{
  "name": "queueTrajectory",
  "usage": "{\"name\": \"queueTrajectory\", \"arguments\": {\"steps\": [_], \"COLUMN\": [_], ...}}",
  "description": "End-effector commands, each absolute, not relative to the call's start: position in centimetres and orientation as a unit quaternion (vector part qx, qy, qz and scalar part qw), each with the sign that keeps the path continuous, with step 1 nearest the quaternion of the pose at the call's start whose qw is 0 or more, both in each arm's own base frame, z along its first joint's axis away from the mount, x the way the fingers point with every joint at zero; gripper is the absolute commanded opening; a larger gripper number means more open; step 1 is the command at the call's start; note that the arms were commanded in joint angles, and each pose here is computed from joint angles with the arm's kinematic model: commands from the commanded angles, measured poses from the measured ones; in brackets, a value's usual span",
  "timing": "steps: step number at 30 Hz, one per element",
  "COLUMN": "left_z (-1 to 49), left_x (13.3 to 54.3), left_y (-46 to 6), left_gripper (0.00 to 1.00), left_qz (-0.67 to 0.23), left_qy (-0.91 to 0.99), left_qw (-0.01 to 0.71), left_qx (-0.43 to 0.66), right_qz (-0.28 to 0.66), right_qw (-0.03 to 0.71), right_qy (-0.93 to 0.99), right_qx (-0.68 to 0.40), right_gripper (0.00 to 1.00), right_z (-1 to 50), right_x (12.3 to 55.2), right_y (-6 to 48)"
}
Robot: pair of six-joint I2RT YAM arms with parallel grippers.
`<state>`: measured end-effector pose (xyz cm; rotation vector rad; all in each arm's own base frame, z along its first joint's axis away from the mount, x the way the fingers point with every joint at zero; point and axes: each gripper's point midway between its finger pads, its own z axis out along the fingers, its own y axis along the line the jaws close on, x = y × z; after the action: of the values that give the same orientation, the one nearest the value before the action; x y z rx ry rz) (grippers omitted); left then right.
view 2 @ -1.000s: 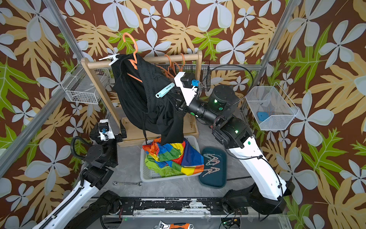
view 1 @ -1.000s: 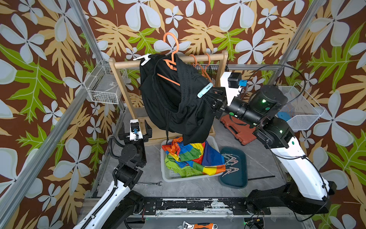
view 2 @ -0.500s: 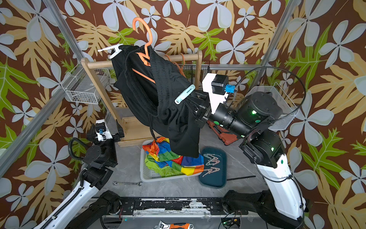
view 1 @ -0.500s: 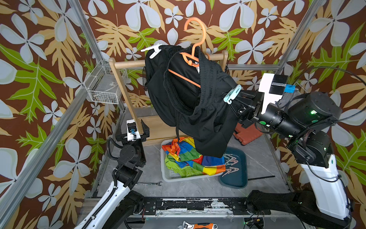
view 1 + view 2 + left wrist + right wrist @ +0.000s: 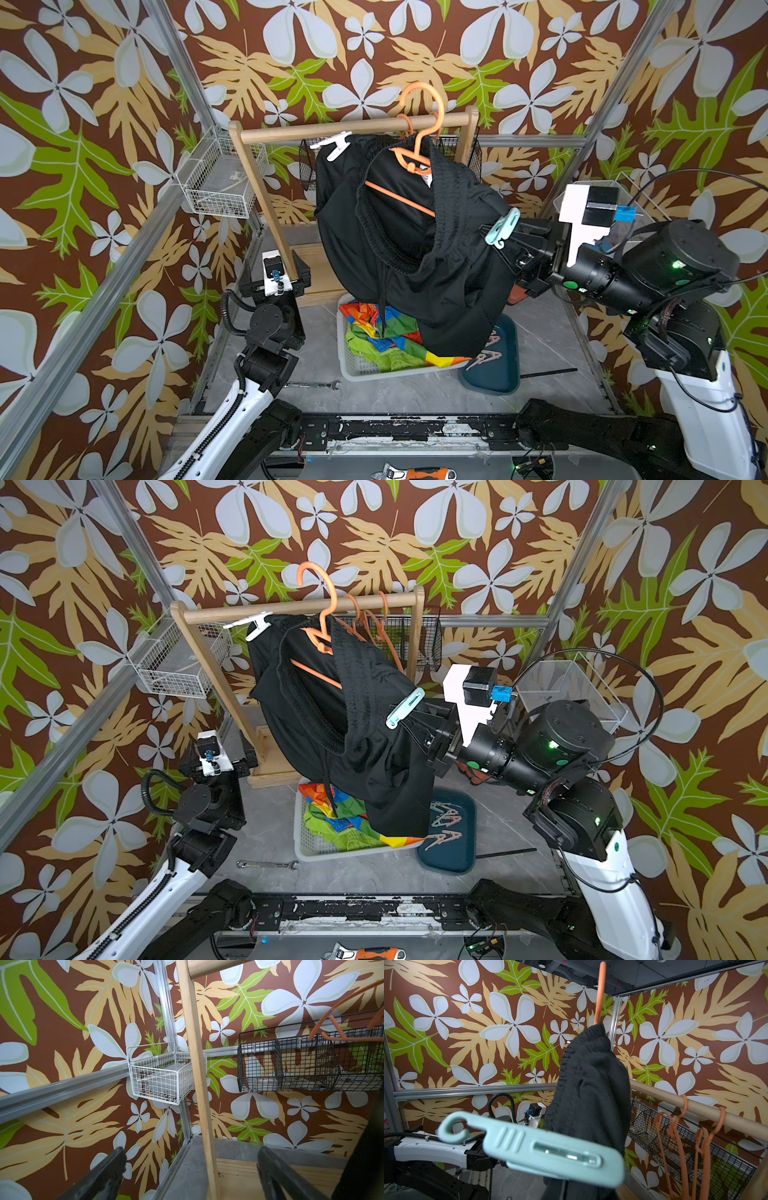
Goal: Remove the clothespins securing shorts to the hanger
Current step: Pick up the hanger from the clothesline, then place the hanger in the basket.
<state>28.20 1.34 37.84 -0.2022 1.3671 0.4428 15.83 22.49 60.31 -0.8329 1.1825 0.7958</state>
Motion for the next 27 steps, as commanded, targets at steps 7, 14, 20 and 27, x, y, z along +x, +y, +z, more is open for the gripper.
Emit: {"name": "queueTrajectory", "arguments": {"steps": [7, 14, 20, 27], "left_z": [38.7, 38.8, 38.8, 38.8], "left_x": [27.6, 27.5, 27.4, 27.4], "left_y": [1.9, 1.9, 1.9, 2.0], "left_gripper": [1.00, 1.00, 1.00, 1.00], "left_qz": [0.200, 0.198, 0.196, 0.198], "left_qy": [0.610, 0.609, 0.608, 0.608], "left_qw": [0.758, 0.760, 0.761, 0.761], "left_qx": [-0.111, -0.112, -0.112, -0.112], "right_qz": [0.348, 0.347, 0.382, 0.426], "right_qw": [0.663, 0.665, 0.662, 0.634], "right_qy": [0.550, 0.546, 0.508, 0.482], "right_qx": [-0.370, -0.373, -0.397, -0.429], "right_gripper": [0.00, 0.00, 0.00, 0.00], "right_z": [56.3, 53.9, 51.1, 48.3], "right_x": [19.0, 22.8, 24.6, 23.9], "right_y": [24.9, 25.6, 26.6, 28.0]}}
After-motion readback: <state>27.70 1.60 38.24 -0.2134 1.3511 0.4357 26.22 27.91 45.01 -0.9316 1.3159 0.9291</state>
